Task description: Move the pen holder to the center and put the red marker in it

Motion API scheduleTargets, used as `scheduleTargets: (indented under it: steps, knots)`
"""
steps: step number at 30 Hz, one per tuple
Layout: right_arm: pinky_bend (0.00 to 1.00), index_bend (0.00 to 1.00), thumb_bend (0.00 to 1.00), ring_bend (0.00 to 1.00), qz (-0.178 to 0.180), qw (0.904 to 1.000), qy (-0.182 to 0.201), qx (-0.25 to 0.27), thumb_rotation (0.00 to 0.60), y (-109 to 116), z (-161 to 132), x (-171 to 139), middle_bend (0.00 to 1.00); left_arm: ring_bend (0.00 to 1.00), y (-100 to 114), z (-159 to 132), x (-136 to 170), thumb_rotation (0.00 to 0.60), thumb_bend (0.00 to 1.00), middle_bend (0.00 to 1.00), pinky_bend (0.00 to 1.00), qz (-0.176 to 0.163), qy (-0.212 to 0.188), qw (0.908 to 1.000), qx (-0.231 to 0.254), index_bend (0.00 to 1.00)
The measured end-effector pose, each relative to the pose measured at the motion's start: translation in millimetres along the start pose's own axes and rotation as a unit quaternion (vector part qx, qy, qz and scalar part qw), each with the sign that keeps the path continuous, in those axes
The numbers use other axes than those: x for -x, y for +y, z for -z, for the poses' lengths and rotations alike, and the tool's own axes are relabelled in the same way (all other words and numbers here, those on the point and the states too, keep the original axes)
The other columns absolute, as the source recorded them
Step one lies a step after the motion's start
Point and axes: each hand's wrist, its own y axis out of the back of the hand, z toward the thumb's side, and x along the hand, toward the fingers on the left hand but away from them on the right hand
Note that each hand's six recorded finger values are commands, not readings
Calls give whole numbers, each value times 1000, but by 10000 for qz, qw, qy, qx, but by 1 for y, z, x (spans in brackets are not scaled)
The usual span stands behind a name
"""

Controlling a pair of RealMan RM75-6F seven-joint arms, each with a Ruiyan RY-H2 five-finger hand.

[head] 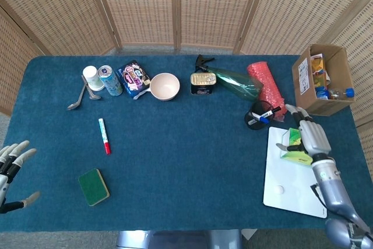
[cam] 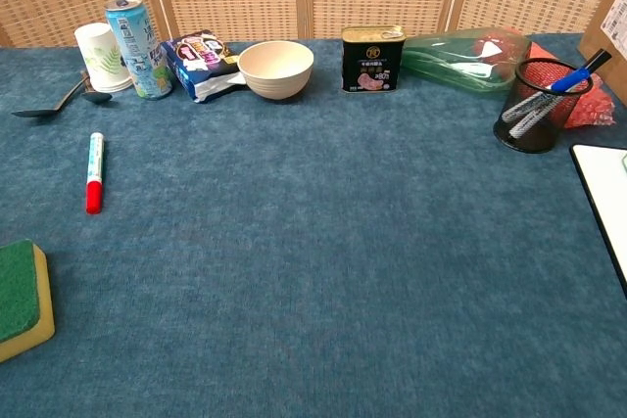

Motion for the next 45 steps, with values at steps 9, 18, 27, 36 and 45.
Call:
scheduleTargets:
  steps: [9, 18, 27, 36, 45]
  knots:
    - [184, 0, 0, 0, -121, 9999, -40, 96, 600, 0, -15, 39, 0, 0, -1, 2, -3, 600, 125, 0, 0, 15, 28, 10000, -5, 134]
    - [184, 0, 0, 0, -425, 9989, -165, -147, 600, -13, -26, 71, 0, 0, -4, 2, -4, 600, 125, 0, 0, 38, 60, 10000, -28, 134]
    - [163, 0, 0, 0, -562, 9955, -247, -720, 600, -26, -31, 89, 0, 0, -5, 4, -7, 600, 125, 0, 0, 51, 92, 9999, -47, 134]
    - [256, 143, 0, 145, -652, 9921, -380, -1006, 600, -45, -23, 94, 224, 0, -3, 6, -8, 600, 125, 0, 0, 45, 114, 9999, -14, 134]
    - [370, 484, 34, 455, -64, 9940, -213, -1071, 600, -48, -26, 96, 551, 0, -3, 8, -9, 600, 124, 0, 0, 39, 123, 9999, 3, 134]
